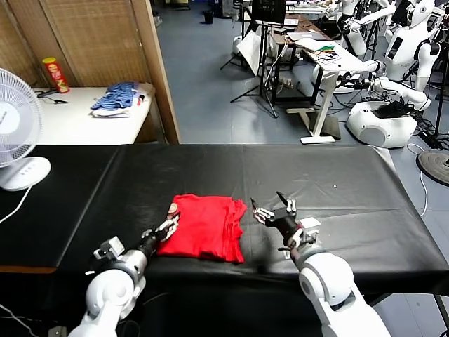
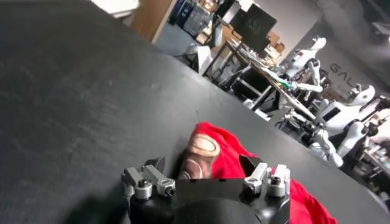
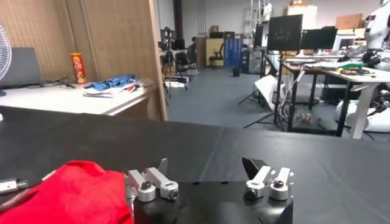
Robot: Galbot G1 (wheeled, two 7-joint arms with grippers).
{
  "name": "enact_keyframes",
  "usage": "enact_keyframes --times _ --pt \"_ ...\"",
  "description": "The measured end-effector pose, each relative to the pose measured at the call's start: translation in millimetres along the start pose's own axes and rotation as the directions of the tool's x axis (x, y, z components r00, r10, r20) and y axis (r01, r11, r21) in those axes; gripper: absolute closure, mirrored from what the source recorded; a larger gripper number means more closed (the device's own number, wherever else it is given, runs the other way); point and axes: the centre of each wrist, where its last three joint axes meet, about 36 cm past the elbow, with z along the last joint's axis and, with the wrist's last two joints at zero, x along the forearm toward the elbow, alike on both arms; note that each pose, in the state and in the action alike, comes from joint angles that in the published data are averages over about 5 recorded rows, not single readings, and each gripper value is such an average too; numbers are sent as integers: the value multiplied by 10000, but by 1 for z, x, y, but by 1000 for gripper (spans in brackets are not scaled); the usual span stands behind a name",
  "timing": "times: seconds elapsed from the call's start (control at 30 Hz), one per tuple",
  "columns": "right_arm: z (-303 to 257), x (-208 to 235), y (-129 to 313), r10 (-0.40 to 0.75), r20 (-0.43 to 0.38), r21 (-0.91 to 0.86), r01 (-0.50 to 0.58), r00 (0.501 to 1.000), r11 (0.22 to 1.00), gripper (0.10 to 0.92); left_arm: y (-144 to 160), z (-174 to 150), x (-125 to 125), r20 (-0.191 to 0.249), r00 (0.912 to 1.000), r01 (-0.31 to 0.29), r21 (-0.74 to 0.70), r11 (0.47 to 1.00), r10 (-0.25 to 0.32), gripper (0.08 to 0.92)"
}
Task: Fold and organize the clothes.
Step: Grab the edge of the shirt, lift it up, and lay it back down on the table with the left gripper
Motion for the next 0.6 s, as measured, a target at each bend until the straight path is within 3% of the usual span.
enact_keyframes --times 0.17,0.3,0.47,0.6 --pt "0 3 -1 96 20 -69 -96 10000 9999 224 3 2 0 -81 9999 70 180 9998 -68 608" --pt "0 6 -2 486 -116 -18 -487 9987 9988 224 0 -2 2 97 9995 289 -385 9988 -286 814" --pt "1 11 -4 1329 -556 427 -1307 9896 9905 224 -6 -9 9 706 9941 961 -2197 9708 -824 849" --pt "4 18 -6 1866 -846 777 -1802 9788 9806 224 -7 -21 19 1516 9789 1894 -4190 8880 -1372 853"
